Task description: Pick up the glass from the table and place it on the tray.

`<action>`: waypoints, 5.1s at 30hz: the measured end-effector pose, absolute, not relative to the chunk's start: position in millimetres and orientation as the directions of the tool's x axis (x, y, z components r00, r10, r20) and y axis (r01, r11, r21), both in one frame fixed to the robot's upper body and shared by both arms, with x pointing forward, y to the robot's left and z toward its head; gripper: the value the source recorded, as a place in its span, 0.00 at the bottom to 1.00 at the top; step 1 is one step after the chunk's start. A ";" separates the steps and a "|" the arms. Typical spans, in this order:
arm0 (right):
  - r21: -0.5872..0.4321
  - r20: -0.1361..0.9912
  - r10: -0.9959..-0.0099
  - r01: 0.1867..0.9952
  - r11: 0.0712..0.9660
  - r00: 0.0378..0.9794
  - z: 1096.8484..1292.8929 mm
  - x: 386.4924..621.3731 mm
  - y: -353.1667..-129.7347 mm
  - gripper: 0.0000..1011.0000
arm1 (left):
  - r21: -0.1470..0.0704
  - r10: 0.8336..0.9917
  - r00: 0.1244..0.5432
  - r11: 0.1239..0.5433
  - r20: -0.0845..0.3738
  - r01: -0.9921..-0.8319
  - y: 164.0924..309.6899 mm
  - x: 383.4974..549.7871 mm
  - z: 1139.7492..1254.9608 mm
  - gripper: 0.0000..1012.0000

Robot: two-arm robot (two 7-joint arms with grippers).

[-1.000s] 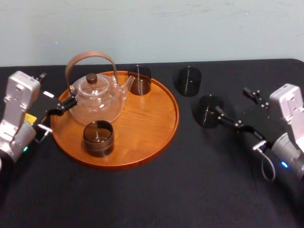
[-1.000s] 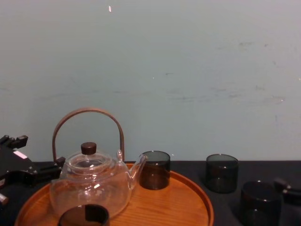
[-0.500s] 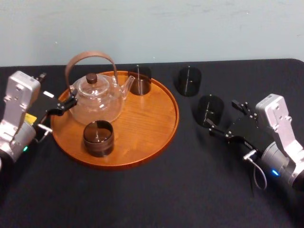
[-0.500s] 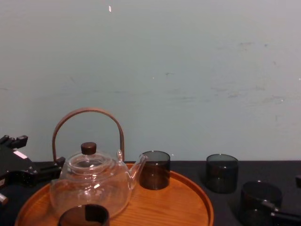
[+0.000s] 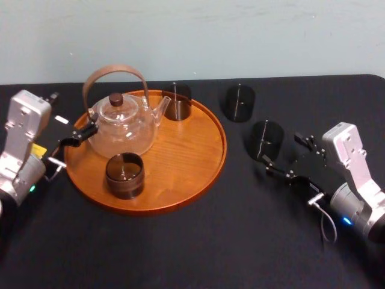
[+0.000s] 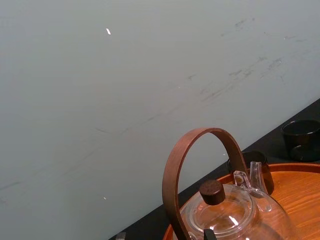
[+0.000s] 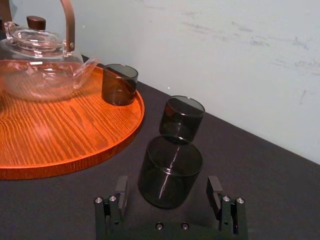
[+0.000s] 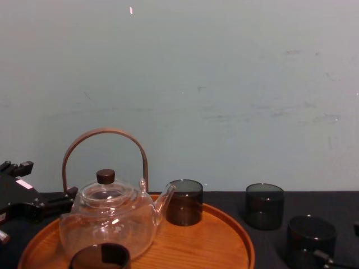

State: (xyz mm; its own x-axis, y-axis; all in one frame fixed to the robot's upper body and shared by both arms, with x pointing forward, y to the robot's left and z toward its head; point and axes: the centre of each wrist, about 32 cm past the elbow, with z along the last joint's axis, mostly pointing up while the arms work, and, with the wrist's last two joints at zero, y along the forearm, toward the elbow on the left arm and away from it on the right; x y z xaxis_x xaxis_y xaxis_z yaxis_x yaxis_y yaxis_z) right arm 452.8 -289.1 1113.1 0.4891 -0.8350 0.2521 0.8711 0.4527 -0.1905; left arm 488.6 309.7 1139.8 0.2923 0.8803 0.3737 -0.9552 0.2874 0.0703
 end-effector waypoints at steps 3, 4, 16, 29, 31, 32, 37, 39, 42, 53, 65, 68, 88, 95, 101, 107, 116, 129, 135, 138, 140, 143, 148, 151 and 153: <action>-0.194 0.246 -0.835 0.869 0.455 0.492 1111.4 455.0 -288.6 0.99 | 0.070 0.880 0.292 0.287 0.374 -0.955 309.7 488.6 1139.8 1.00; -0.197 0.241 -0.835 0.867 0.457 0.495 1110.2 457.2 -288.2 0.99 | 0.070 0.880 0.292 0.287 0.374 -0.955 309.7 488.6 1139.8 1.00; -0.214 0.223 -0.834 0.860 0.464 0.505 1103.4 479.5 -283.5 0.99 | 0.070 0.880 0.292 0.287 0.374 -0.955 309.6 488.6 1139.8 1.00; -0.219 0.223 -0.837 0.862 0.456 0.500 1101.0 500.0 -279.9 0.99 | 0.070 0.880 0.292 0.287 0.374 -0.955 309.7 488.6 1139.8 1.00; -0.220 0.223 -0.836 0.862 0.457 0.501 1100.9 503.7 -277.9 0.99 | 0.070 0.880 0.292 0.287 0.374 -0.955 309.7 488.6 1139.8 1.00; -0.220 0.224 -0.836 0.862 0.457 0.501 1100.9 504.5 -277.5 0.99 | 0.070 0.880 0.292 0.287 0.374 -0.955 309.7 488.6 1139.8 1.00; -0.227 0.219 -0.836 0.860 0.457 0.503 1100.7 509.3 -274.2 0.99 | 0.070 0.880 0.292 0.287 0.374 -0.955 309.6 488.6 1139.8 1.00; -0.229 0.217 -0.836 0.859 0.458 0.503 1100.5 510.5 -273.3 0.99 | 0.070 0.880 0.292 0.287 0.374 -0.955 309.7 488.6 1139.8 1.00; -0.229 0.218 -0.836 0.859 0.457 0.503 1100.6 510.4 -273.7 0.99 | 0.070 0.880 0.292 0.287 0.374 -0.955 309.7 488.6 1139.8 1.00; -0.228 0.220 -0.836 0.860 0.457 0.503 1100.8 509.4 -274.1 0.93 | 0.070 0.880 0.292 0.287 0.374 -0.955 309.6 488.6 1139.8 1.00; -0.210 0.210 -0.830 0.853 0.477 0.516 1107.5 506.4 -273.0 0.92 | 0.070 0.880 0.292 0.287 0.374 -0.955 309.7 488.6 1139.8 1.00; -0.205 0.210 -0.826 0.850 0.485 0.522 1112.3 505.0 -271.0 0.92 | 0.070 0.880 0.292 0.287 0.374 -0.955 309.7 488.6 1139.8 1.00; -0.185 0.238 -0.733 0.771 0.610 0.637 1142.7 509.0 -216.1 0.92 | 0.070 0.880 0.292 0.287 0.374 -0.955 309.7 488.6 1139.8 1.00; -0.184 0.236 -0.712 0.750 0.635 0.661 1143.3 511.5 -201.4 0.92 | 0.070 0.880 0.292 0.287 0.374 -0.955 309.7 488.6 1139.8 1.00; -0.182 0.234 -0.697 0.735 0.653 0.677 1144.0 512.1 -192.7 0.92 | 0.070 0.880 0.292 0.287 0.374 -0.955 309.7 488.6 1139.7 1.00; -0.181 0.229 -0.683 0.720 0.670 0.693 1143.5 511.2 -185.3 0.92 | 0.070 0.880 0.292 0.287 0.374 -0.955 309.7 488.6 1139.8 1.00; -0.184 0.223 -0.658 0.694 0.696 0.719 1140.7 509.8 -173.0 0.92 | 0.070 0.880 0.292 0.287 0.374 -0.955 309.7 488.6 1139.8 1.00; -0.210 0.223 -0.627 0.665 0.717 0.746 1130.2 513.5 -158.7 0.92 | 0.070 0.880 0.292 0.287 0.374 -0.955 309.7 488.6 1139.8 1.00; -0.229 0.220 -0.617 0.655 0.720 0.755 1122.6 516.9 -154.3 0.92 | 0.070 0.880 0.292 0.287 0.374 -0.955 309.7 488.6 1139.8 1.00; -0.237 0.219 -0.613 0.650 0.722 0.760 1118.9 517.9 -151.5 0.92 | 0.070 0.880 0.292 0.287 0.374 -0.955 309.6 488.6 1139.8 1.00; -0.241 0.218 -0.610 0.648 0.723 0.762 1117.1 518.3 -150.0 0.92 | 0.070 0.880 0.292 0.287 0.374 -0.955 309.7 488.6 1139.8 1.00; -0.251 0.216 -0.602 0.639 0.727 0.769 1113.3 518.6 -146.6 0.92 | 0.070 0.880 0.292 0.287 0.374 -0.955 309.7 488.6 1139.8 1.00; -0.254 0.215 -0.595 0.633 0.731 0.774 1110.9 518.6 -143.0 0.92 | 0.070 0.880 0.292 0.287 0.374 -0.955 309.7 488.6 1139.8 1.00; -0.256 0.214 -0.592 0.629 0.734 0.777 1109.5 518.6 -140.6 0.92 | 0.070 0.880 0.292 0.287 0.374 -0.955 309.6 488.6 1139.8 1.00; -0.258 0.214 -0.590 0.627 0.735 0.779 1108.8 518.5 -139.3 0.92 | 0.070 0.880 0.292 0.287 0.374 -0.955 309.7 488.6 1139.8 1.00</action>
State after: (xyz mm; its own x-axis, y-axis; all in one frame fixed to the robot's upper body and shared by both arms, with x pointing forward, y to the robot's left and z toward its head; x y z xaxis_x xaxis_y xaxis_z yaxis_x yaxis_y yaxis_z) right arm 518.5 -139.3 1108.8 0.7787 -0.5898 0.2138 0.6274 0.7349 -0.2576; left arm 488.6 309.7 1139.8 0.2923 0.8803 0.3737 -0.9552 0.2874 0.0703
